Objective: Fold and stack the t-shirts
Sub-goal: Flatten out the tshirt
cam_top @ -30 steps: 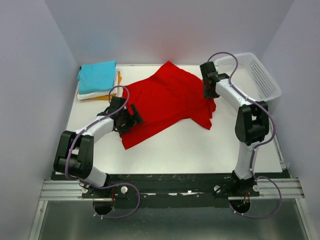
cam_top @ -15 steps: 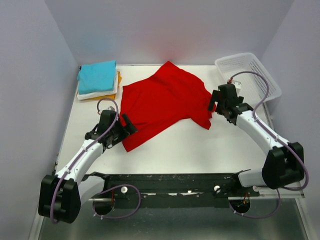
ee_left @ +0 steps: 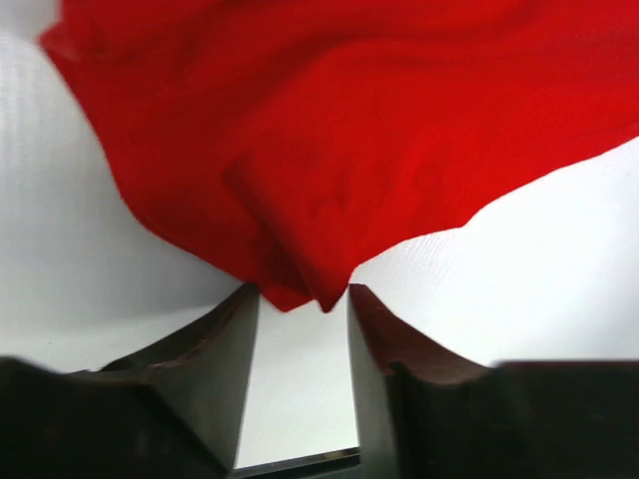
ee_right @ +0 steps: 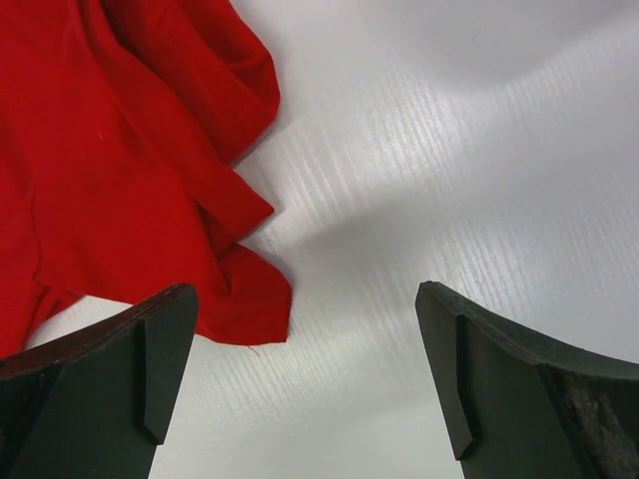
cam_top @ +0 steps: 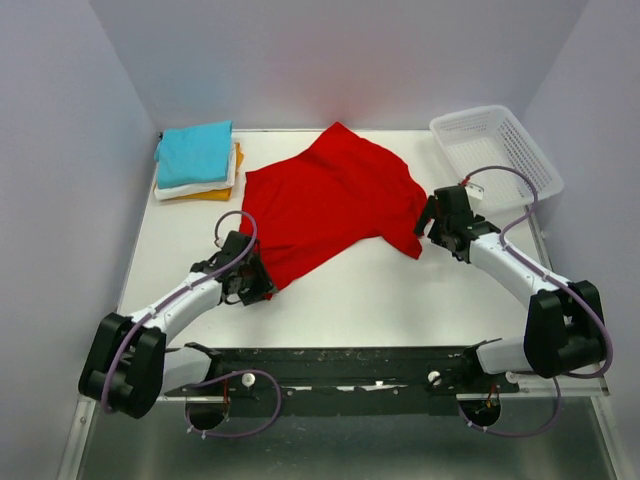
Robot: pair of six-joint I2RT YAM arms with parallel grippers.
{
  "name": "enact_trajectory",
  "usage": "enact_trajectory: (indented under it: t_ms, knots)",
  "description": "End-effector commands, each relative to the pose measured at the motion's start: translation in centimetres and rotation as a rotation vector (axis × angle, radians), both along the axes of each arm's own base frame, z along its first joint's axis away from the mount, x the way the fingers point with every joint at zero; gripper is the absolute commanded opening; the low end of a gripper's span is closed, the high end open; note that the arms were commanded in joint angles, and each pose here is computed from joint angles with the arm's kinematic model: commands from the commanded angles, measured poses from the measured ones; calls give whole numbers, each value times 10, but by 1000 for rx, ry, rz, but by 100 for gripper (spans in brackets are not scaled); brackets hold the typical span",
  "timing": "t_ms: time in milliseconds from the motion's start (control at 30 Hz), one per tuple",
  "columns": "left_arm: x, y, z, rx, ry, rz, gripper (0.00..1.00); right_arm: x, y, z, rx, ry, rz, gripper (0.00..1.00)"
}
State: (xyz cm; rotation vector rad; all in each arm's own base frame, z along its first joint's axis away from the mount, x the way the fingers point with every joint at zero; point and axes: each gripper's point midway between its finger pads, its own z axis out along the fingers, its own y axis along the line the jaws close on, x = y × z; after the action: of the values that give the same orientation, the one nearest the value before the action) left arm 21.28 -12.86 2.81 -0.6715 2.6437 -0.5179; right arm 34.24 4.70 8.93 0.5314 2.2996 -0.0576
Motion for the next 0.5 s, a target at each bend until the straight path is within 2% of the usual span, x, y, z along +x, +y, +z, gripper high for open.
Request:
enact_trajectory:
  t_ms: [0, 33, 100, 300, 467]
  knots:
    - [-8, -5, -12, 74, 65, -22, 30, 0, -1, 0, 25, -30, -27, 100]
    - [-8, -6, -13, 74, 69, -25, 25, -1, 1, -1, 32, -25, -18, 100]
    - [-4, -6, -13, 79, 62, -26, 0, -4, 6, -5, 51, -9, 6, 99]
    - [13, -4, 12, 100, -48, -43, 0, -16, 11, -21, 71, 48, 32, 95]
    - [17, 42, 34, 244, -121, 93, 0, -22, 23, -41, 98, 121, 104, 85]
